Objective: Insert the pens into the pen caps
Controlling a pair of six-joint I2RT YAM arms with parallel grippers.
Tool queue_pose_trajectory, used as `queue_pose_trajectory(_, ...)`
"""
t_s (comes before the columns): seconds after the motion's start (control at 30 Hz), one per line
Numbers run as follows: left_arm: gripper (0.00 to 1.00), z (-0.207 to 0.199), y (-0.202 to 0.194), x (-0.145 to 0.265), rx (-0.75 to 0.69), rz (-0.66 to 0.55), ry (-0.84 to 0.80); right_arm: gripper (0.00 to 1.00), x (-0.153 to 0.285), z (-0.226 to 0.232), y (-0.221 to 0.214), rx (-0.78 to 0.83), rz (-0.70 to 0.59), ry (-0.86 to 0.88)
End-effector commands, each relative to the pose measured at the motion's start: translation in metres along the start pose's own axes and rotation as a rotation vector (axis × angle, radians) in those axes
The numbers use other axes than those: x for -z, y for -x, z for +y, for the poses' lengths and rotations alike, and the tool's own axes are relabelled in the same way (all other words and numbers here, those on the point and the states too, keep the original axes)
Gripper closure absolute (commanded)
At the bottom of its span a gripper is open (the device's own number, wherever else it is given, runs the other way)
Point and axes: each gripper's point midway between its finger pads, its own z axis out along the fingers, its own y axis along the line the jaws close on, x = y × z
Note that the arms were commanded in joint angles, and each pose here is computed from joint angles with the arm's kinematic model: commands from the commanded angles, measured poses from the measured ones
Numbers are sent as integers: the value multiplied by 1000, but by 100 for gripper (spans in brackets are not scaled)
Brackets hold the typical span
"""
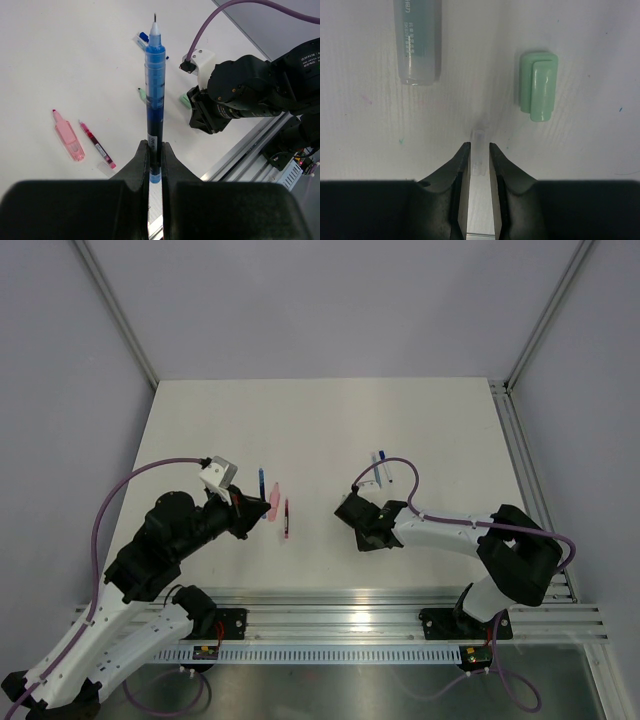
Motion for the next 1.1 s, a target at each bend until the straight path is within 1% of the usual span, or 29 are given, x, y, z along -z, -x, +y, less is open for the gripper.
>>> queue_pose_trajectory(0.0,100,-3,9,0,-18,-35,-18,74,6,6,15,-11,-46,4)
queue_pose_trajectory(0.13,100,-3,8,0,-18,-33,-21,75,4,7,12,-13,-36,4)
queue_pose_trajectory(0.9,100,-3,10,1,-19,-41,-20,74,-13,3,-1,-9,-1,-37)
queue_pose_trajectory(1.03,100,-4,9,1,-17,-37,-22,77,-15,2,-2,-4,6,-48)
queue_pose_trajectory(1.07,100,-3,9,1,-18,-38,-21,81,-15,0,0,-8,0,-63)
